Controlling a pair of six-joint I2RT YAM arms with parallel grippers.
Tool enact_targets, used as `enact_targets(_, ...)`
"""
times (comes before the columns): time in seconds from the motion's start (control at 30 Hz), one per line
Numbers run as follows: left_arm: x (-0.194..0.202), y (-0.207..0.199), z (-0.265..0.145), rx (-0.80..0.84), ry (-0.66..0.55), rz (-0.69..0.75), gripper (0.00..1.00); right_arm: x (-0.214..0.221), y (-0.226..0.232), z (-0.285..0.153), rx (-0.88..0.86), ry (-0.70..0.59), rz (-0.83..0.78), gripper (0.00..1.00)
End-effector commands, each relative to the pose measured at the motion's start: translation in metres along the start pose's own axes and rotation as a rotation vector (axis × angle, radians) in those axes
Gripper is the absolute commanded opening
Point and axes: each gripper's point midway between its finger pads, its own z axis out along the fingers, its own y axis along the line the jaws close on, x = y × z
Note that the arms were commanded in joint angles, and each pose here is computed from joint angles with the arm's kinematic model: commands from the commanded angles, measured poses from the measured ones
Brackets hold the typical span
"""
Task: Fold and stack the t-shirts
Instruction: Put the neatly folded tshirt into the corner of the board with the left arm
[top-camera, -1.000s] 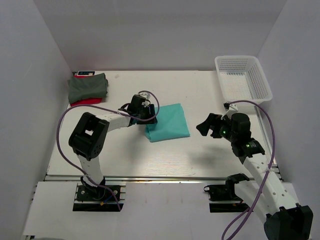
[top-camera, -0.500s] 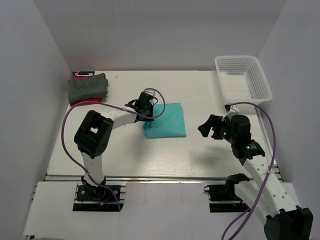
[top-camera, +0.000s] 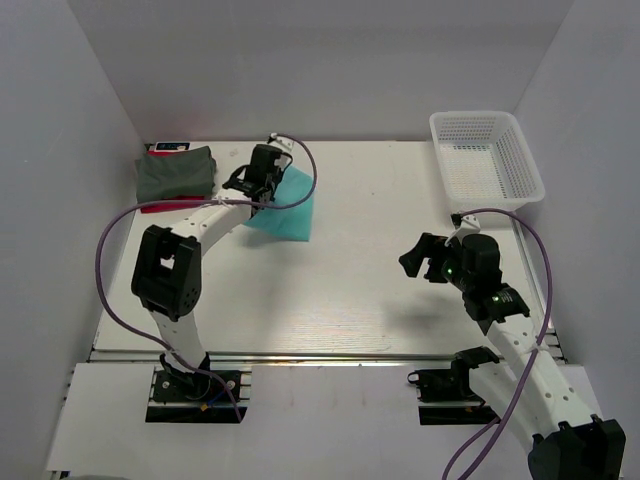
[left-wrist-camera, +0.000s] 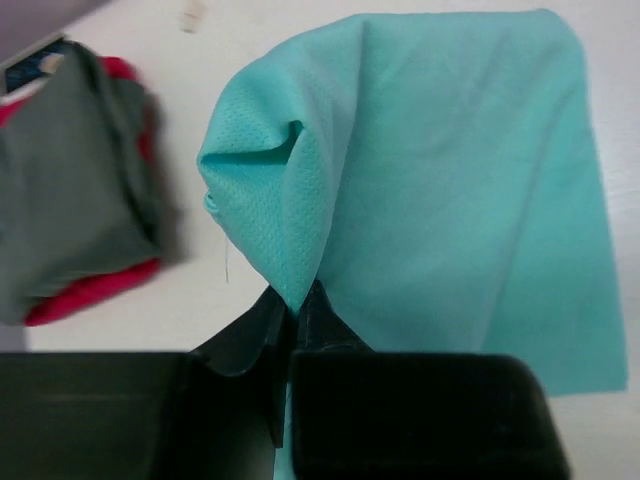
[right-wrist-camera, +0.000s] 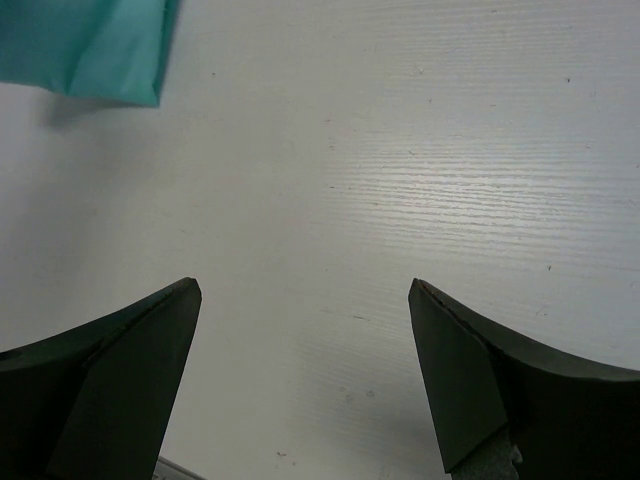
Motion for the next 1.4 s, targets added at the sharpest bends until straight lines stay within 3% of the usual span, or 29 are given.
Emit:
enact_targets(0.0,-0.030,0.064,-0.017,-0.145,-0.051,0.094,0.00,-0.012,-0.001,-0.001,0.025,-0.026,-0.003,0.90)
enact_targets(0.3,-0.062,0.152,-0.013,-0.262,-0.119,0.167,0.00,-0.011,-0.004,0.007,0.048,0.011,0.037,0.90)
enact_targets(0.73,-0.101,0.222,-0.005,-0.292,-0.146,0.125,0.00,-0.019,-0.013,0.007,0.113,-0.014,0.055,0.90)
enact_targets(1.37,-0.057,0.299,0.030,-0.395,-0.088,-0.016,0.00,-0.032,-0.013,0.004,0.143,-0.039,0.064,0.90)
